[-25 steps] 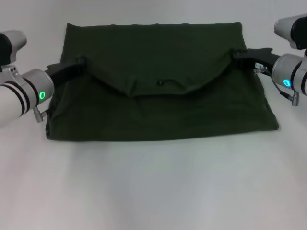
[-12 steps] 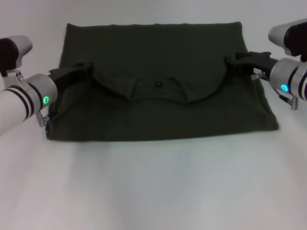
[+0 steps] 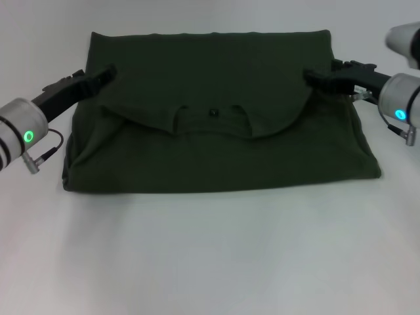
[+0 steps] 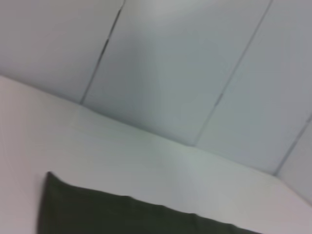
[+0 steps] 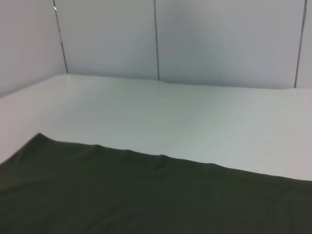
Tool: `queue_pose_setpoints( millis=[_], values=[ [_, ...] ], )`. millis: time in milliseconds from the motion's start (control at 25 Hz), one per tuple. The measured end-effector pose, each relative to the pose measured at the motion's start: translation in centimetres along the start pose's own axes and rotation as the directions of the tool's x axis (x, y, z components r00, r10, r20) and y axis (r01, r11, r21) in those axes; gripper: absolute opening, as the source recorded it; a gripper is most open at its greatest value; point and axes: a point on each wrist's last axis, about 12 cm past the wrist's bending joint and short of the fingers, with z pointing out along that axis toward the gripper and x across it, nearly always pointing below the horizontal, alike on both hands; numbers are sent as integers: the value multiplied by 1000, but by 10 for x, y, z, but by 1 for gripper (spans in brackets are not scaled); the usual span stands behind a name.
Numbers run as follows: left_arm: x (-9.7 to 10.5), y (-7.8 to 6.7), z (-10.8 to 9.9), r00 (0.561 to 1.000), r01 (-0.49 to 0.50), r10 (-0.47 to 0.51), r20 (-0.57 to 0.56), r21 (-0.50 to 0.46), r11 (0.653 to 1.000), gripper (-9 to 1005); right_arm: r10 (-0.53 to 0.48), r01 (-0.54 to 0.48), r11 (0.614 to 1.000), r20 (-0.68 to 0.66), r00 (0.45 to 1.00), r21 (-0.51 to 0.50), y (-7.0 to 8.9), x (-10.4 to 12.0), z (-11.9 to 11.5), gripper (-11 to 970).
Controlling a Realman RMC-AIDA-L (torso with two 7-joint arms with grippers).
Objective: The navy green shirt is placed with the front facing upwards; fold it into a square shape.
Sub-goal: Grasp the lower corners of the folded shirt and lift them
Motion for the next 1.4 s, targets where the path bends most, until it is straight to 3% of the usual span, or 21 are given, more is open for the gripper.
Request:
queue_pose_setpoints(
  millis=[80,440,840,960,1400],
  values=[
    [0,1,-6,1000,4,-4,-11,31,1000,776,30,-29,999,21,999,-31,-4,0,-7,679],
    [10,8,-46,984,-23,42,-171,113,993,861,160,-158,974,-3,987,-160,-21,12,-50,719],
    [18,24,-84,965,-58,85,-250,115,992,879,315,-329,904,-96,944,-273,-39,22,-99,719],
    [20,31,-95,946,-105,132,-297,103,989,880,338,-356,893,-111,934,-276,-44,24,-106,719],
    [32,38,-102,892,-205,228,-390,100,974,880,383,-401,879,-119,916,-257,-50,26,-112,718]
  ],
)
